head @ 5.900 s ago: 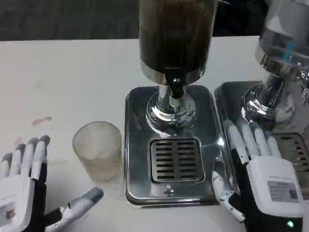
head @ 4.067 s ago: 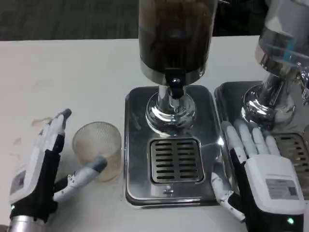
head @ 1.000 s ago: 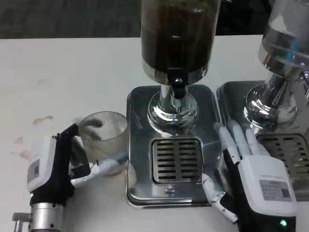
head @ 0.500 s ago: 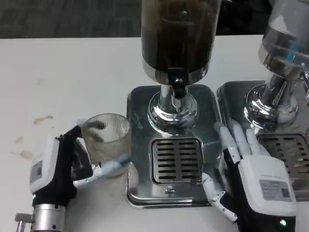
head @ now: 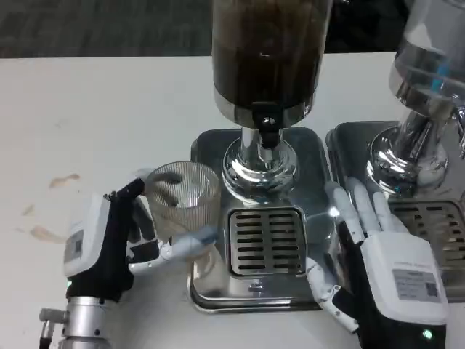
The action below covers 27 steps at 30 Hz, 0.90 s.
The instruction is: Grasp the cup under the faucet to collect the drink, then remove the cup.
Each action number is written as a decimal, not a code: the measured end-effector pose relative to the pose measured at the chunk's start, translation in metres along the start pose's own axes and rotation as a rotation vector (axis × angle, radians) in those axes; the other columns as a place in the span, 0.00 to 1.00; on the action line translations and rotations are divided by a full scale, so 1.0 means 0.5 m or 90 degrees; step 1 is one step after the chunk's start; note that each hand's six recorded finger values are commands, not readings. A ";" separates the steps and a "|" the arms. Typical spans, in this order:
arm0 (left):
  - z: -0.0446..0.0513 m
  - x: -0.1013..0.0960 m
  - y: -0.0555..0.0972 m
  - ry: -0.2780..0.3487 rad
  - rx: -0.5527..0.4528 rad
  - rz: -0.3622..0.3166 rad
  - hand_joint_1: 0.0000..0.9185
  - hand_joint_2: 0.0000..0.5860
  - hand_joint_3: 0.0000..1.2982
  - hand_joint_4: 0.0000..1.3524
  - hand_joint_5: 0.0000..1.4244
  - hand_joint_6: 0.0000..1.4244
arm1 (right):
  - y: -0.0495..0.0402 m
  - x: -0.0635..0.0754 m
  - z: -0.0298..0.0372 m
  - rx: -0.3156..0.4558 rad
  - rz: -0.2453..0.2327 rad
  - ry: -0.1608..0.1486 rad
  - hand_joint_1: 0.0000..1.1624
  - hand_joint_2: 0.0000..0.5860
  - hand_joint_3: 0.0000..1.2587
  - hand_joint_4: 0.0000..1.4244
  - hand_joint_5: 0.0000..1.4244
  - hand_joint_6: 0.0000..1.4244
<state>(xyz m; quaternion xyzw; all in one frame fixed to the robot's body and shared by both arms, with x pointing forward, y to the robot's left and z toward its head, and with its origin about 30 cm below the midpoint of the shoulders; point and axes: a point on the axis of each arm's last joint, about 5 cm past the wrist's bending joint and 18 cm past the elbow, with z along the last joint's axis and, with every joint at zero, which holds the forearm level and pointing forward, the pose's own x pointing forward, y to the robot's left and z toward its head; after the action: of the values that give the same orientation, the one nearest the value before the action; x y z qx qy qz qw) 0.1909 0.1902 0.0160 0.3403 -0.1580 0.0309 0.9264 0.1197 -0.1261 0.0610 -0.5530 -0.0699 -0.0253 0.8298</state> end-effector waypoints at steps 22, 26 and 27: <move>0.060 0.073 -0.088 -0.129 0.044 -0.130 0.67 0.01 0.68 0.76 0.79 0.88 | 0.001 -0.008 -0.007 -0.003 -0.026 0.055 0.12 0.86 0.06 0.00 0.00 0.12; 0.060 0.071 -0.095 -0.123 0.050 -0.134 0.69 0.01 0.69 0.77 0.80 0.88 | 0.002 -0.009 -0.006 -0.001 -0.033 0.064 0.12 0.86 0.06 0.00 0.00 0.12; 0.059 0.070 -0.095 -0.121 0.051 -0.133 0.69 0.01 0.69 0.77 0.80 0.88 | 0.002 -0.010 -0.006 -0.001 -0.034 0.066 0.12 0.86 0.06 0.00 0.00 0.12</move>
<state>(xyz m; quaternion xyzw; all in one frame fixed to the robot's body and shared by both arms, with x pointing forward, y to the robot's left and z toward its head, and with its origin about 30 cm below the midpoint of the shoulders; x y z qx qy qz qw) 0.2241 0.1330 0.0188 0.3929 -0.2078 -0.0918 0.8911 0.1153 -0.1286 0.0582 -0.5495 -0.0418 -0.0763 0.8310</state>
